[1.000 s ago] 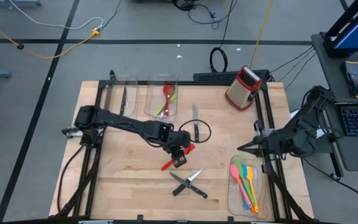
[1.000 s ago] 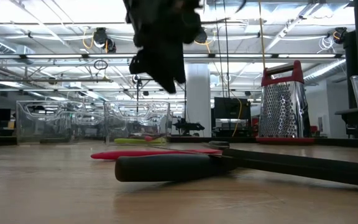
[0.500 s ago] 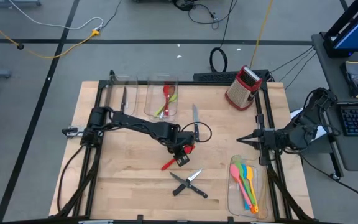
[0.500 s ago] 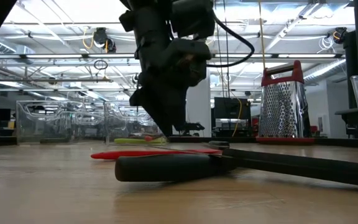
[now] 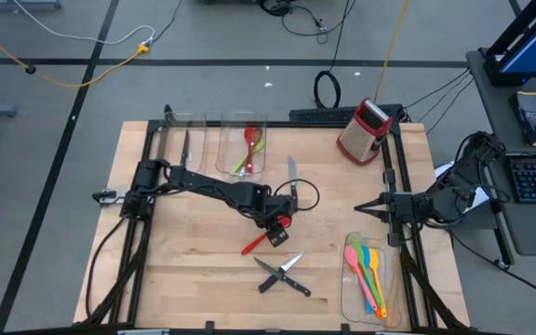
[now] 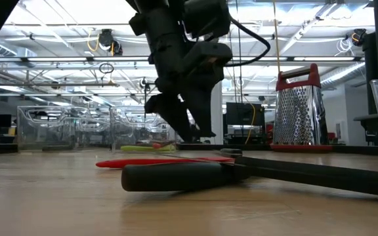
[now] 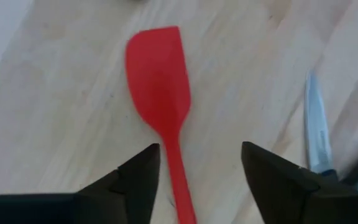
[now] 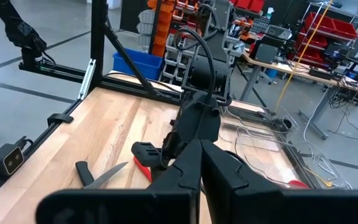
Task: Pick & Place Kitchen Items
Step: Put the red spatula into the bottom transparent bin
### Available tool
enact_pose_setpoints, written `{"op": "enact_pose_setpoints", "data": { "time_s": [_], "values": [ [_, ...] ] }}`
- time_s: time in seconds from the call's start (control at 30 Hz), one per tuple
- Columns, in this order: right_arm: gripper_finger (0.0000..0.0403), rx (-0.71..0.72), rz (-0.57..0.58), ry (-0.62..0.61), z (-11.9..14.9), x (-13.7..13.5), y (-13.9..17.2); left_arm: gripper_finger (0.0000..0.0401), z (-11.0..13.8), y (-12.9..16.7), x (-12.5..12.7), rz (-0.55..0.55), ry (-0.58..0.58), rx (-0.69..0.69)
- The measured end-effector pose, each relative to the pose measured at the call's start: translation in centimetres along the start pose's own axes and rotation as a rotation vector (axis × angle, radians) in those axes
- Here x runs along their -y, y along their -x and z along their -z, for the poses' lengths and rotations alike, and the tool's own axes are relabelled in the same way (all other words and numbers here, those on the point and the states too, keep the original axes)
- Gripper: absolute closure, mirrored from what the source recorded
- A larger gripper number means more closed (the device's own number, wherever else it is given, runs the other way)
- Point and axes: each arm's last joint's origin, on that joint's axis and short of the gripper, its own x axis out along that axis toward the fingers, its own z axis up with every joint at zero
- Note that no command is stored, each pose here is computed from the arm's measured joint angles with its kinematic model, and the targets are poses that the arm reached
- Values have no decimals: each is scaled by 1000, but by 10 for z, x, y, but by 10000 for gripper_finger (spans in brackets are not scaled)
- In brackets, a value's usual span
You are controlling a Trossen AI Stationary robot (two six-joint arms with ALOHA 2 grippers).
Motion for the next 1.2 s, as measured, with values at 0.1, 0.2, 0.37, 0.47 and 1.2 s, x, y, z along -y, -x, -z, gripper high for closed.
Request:
{"op": "enact_pose_setpoints", "data": {
  "time_s": [0.1,0.2,0.37,0.47,1.2],
  "values": [
    [399,0,0,0,0,0,0,141,2,0,2,-37,-12,19],
    [399,1,0,-1,0,0,0,122,4,-1,2,-65,-18,24],
    [399,1,0,-1,0,0,0,119,8,-7,6,-86,-38,22],
    [399,5,0,-4,-1,0,0,130,12,-20,8,-94,-60,5],
    [399,9,0,-26,-1,0,0,387,21,-59,-3,-265,-84,-21]
  ]
}}
